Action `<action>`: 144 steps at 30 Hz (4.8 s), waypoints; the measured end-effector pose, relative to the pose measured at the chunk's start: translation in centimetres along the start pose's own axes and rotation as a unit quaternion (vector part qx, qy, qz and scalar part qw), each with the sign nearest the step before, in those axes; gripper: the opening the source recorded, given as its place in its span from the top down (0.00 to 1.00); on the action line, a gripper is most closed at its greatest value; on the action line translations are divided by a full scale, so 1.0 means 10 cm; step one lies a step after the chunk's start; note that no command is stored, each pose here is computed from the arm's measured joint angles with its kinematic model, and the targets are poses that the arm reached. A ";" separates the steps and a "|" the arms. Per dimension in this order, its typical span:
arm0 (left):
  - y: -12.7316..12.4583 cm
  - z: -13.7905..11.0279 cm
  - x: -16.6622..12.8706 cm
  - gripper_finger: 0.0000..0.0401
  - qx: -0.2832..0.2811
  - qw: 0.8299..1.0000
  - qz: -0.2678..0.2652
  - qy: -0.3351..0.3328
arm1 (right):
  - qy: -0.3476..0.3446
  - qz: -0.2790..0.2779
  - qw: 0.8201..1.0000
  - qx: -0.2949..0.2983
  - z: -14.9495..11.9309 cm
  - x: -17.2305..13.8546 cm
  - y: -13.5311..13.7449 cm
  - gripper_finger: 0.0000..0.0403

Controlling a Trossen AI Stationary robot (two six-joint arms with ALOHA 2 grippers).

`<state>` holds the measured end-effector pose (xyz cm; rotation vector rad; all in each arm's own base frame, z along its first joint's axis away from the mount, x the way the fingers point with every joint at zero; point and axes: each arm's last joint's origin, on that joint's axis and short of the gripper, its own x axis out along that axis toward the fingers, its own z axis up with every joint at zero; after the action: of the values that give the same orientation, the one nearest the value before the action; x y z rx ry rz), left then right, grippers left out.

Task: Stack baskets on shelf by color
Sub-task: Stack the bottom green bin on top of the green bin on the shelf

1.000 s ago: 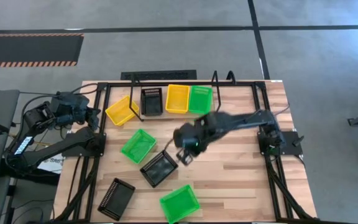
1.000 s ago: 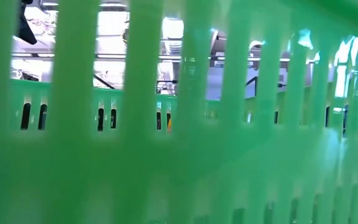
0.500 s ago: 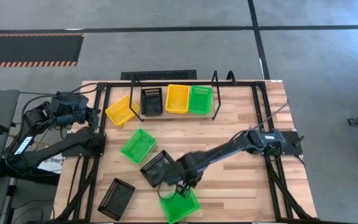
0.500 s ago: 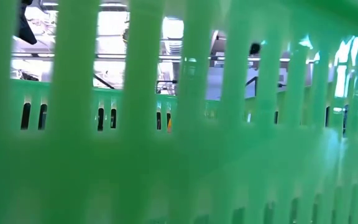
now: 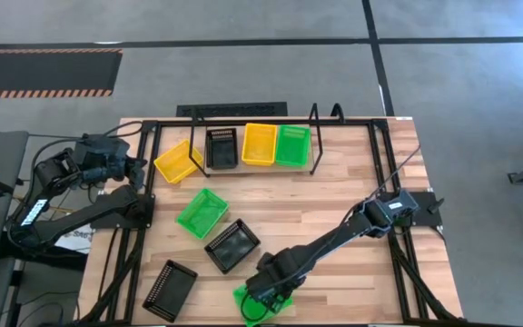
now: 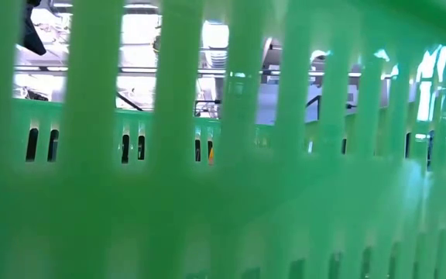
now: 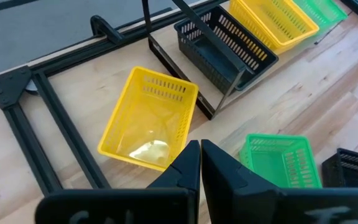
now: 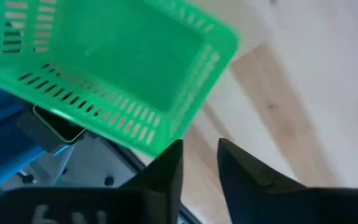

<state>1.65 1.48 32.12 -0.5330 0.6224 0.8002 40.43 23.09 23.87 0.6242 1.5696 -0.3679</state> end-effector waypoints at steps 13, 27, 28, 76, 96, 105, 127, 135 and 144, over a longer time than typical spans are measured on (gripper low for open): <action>0.00 -0.04 0.00 1.00 -0.002 1.000 -0.008 0.023 | -0.002 -0.036 0.999 -0.005 0.15 0.42 0.04 0.43; 0.01 -0.04 0.00 1.00 -0.002 1.000 -0.007 0.026 | 0.039 -0.032 0.998 -0.040 0.30 0.68 0.03 0.57; 0.01 -0.04 0.00 1.00 -0.002 1.000 -0.007 0.026 | 0.043 -0.034 0.998 -0.039 0.31 0.69 0.02 0.61; 0.02 -0.04 0.00 1.00 -0.001 1.000 0.016 0.018 | -0.355 -0.025 0.911 -0.207 1.32 -2.65 -3.38 0.99; 0.03 -0.04 0.00 1.00 -0.042 0.999 0.029 0.013 | -0.131 -0.083 0.951 -0.268 2.09 -1.75 -4.17 0.99; 0.03 -0.04 0.00 1.00 -0.043 0.999 0.031 0.012 | -0.089 -0.089 0.956 -0.263 2.28 -1.46 -4.20 0.99; 0.03 -0.04 0.00 1.00 -0.041 0.999 0.031 0.012 | -0.083 -0.094 0.960 -0.251 2.31 -1.41 -4.19 0.99; 0.03 -0.05 0.00 1.00 -0.041 0.998 0.034 0.022 | -0.083 -0.094 0.960 -0.251 2.31 -1.41 -4.19 0.99; 0.03 -0.05 0.00 1.00 -0.042 0.998 0.034 0.021 | -0.088 -0.094 0.960 -0.249 2.26 -1.47 -4.22 0.99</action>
<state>1.22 1.31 31.69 -0.6087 0.6512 0.8840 33.87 -26.14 30.41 0.0495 1.4767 -0.1501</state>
